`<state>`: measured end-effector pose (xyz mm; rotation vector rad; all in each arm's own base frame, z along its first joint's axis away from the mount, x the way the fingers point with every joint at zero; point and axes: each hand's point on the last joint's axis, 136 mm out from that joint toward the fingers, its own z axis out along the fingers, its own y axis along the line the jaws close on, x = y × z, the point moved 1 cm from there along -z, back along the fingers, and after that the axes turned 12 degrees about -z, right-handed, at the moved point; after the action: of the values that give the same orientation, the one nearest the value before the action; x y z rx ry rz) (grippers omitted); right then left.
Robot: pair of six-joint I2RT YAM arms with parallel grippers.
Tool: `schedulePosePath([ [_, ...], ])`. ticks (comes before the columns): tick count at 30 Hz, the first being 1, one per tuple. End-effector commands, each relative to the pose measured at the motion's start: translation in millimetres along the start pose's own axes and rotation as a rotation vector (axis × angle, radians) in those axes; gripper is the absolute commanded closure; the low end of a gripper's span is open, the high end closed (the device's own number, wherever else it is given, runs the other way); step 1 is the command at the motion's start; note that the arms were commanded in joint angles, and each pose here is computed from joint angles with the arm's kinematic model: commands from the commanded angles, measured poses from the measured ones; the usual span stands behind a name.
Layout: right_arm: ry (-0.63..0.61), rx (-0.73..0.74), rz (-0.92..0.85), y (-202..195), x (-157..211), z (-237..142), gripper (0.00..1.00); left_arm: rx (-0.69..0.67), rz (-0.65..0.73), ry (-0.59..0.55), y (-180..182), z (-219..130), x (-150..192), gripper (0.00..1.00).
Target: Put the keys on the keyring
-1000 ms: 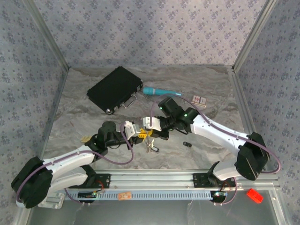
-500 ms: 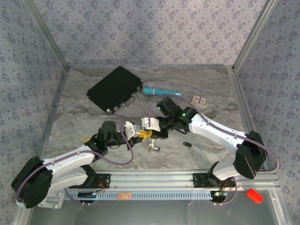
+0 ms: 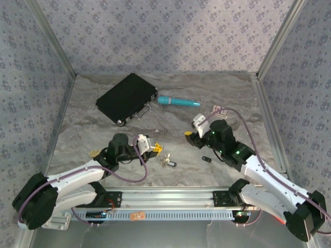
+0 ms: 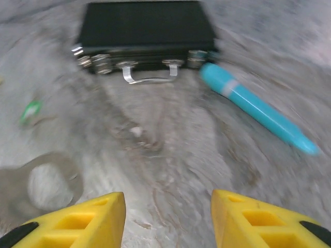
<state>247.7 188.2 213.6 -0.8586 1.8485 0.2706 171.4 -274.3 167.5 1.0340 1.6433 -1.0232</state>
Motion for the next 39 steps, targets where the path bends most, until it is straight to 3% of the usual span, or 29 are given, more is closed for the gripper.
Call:
schedulePosePath([
  [1, 0.228, 0.351, 0.443, -45, 55, -17, 0.55, 0.009, 0.058, -0.061, -4, 0, -25, 1.00],
  [3, 0.400, 0.422, 0.592, -44, 87, -30, 0.57, 0.011, 0.059, -0.065, -4, 0, -26, 1.00],
  [7, 0.694, 0.428, 0.729, -18, 137, -45, 0.52, 0.015, 0.060, -0.081, -5, -1, -28, 1.00],
  [13, 0.932, 0.366, 0.757, 9, 176, -43, 0.47, 0.022, 0.046, -0.142, -7, -4, -38, 1.00],
  [19, 0.991, 0.381, 0.754, 14, 196, -31, 0.49, 0.029, 0.026, -0.173, -9, -6, -42, 1.00],
  [29, 1.106, 0.399, 0.662, 20, 215, -21, 0.62, 0.020, 0.035, -0.173, -10, -9, -41, 1.00],
  [39, 1.144, 0.425, 0.582, 21, 217, -15, 0.71, 0.011, 0.050, -0.164, -10, -11, -39, 1.00],
])
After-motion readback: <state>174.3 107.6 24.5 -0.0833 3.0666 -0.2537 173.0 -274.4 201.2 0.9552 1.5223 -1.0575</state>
